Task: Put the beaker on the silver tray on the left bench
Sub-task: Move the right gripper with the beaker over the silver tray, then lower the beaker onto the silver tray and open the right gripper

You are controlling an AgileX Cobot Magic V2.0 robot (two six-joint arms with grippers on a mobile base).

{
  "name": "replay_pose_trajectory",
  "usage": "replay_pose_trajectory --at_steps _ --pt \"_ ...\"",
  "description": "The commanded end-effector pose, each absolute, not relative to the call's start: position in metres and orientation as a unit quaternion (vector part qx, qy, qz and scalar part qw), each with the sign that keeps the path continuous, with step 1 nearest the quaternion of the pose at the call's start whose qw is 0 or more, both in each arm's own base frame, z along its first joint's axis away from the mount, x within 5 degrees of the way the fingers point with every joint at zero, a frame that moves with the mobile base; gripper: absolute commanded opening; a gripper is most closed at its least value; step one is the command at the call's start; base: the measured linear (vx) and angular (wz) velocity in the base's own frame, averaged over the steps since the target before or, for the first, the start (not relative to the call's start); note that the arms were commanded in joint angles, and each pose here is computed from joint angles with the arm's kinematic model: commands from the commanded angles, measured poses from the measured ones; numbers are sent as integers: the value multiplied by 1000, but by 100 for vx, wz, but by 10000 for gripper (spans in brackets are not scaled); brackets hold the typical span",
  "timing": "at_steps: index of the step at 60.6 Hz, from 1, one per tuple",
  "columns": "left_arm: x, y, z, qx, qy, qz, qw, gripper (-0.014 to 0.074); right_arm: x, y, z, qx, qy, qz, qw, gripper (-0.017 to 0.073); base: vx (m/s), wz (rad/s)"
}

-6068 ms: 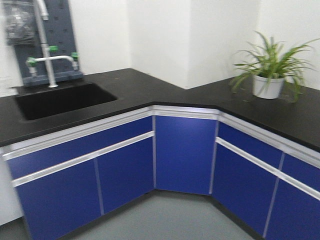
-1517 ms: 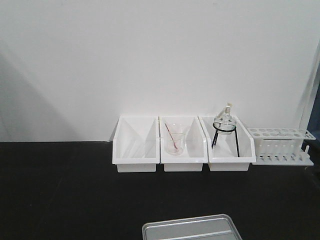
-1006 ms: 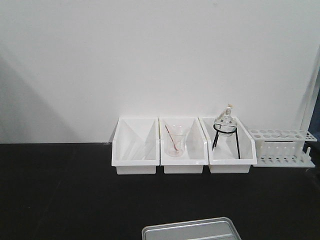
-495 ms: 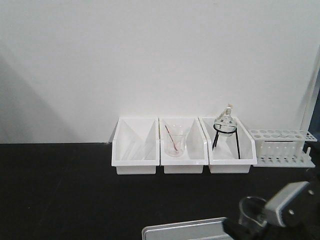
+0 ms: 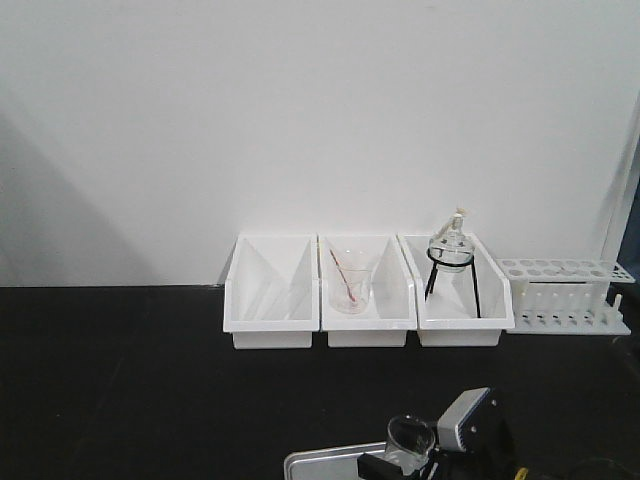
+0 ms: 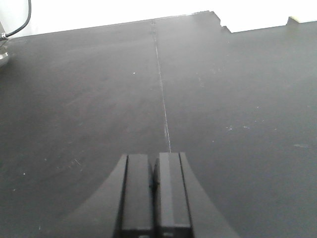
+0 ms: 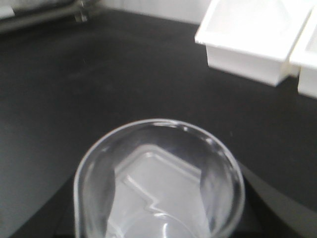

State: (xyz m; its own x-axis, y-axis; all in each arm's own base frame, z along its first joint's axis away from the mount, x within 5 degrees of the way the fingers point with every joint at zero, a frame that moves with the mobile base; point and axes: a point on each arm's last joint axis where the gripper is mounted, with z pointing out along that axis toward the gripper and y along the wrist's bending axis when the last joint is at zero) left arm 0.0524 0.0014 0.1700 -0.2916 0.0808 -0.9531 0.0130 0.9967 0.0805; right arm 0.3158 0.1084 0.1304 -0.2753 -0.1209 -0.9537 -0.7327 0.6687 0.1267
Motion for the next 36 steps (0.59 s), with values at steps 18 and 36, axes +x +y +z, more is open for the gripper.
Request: replay_pose_trajectory --at_steps 18,36 --pt "54 1 170 31 784 25 620 1 340 98 102 -252 751 213 572 -9 0 0" --pt "54 1 170 31 784 25 620 1 342 96 95 -256 753 192 574 102 0 0"
